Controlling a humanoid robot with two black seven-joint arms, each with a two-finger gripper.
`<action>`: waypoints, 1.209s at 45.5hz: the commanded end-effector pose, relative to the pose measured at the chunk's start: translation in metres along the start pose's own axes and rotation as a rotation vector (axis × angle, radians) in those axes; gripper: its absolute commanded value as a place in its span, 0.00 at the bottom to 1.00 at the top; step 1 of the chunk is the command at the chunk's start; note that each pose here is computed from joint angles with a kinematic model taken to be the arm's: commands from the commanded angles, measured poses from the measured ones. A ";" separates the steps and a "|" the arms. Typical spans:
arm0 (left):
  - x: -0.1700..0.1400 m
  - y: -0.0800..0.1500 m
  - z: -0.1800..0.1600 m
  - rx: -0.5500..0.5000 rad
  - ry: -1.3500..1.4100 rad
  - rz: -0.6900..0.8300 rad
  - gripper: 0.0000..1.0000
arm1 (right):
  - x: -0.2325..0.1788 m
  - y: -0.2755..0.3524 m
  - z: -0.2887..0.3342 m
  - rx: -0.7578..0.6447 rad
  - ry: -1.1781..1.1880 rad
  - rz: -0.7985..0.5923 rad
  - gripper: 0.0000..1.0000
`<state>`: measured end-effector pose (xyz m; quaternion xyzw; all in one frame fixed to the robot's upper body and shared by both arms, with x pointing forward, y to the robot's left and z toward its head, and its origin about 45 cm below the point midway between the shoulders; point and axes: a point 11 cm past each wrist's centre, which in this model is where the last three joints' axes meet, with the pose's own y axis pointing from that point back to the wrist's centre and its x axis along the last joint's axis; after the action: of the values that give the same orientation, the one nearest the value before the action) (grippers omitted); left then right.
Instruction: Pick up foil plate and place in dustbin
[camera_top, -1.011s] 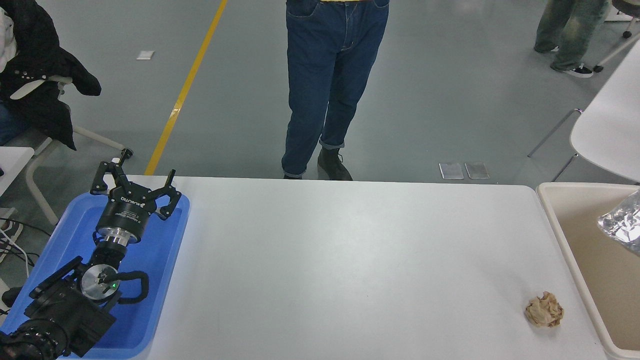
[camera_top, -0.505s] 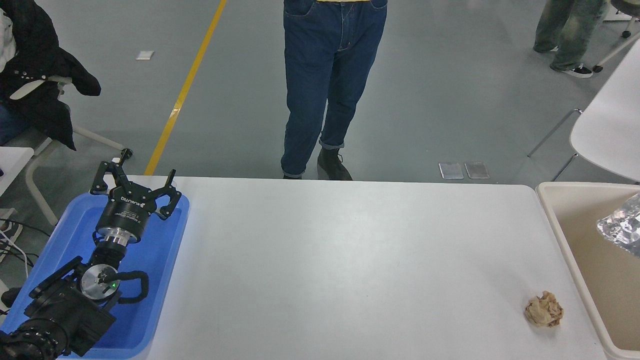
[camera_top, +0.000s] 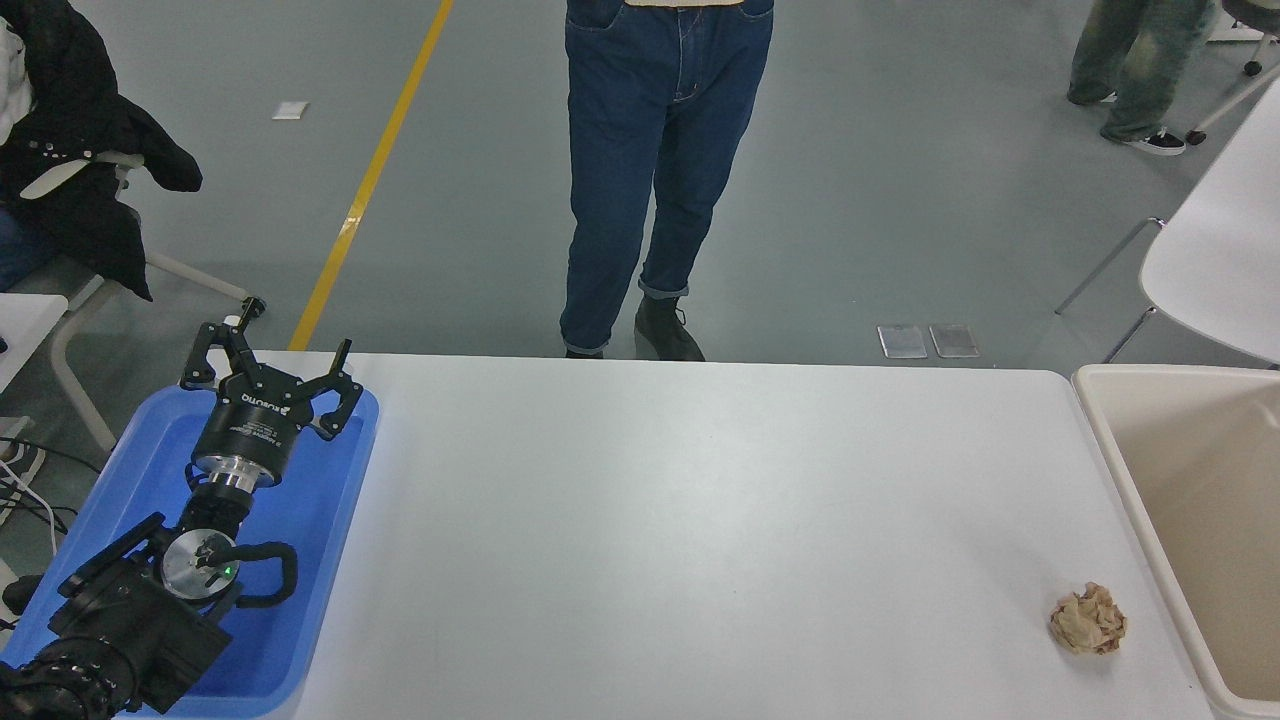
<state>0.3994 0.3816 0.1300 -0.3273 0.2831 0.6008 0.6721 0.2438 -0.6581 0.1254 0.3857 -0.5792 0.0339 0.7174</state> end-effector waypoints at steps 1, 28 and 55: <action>0.000 0.000 0.000 -0.001 0.001 0.001 1.00 | -0.010 0.001 -0.019 0.039 -0.082 -0.039 1.00; -0.001 -0.001 0.000 0.001 0.000 -0.002 1.00 | 0.027 0.073 -0.011 0.198 -0.029 -0.301 1.00; 0.001 0.000 0.001 -0.002 0.000 0.002 1.00 | -0.041 0.143 -0.073 0.449 0.229 -0.591 1.00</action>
<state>0.3999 0.3811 0.1305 -0.3266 0.2834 0.6000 0.6731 0.2237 -0.5257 0.1751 0.6498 -0.3901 -0.0022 0.6524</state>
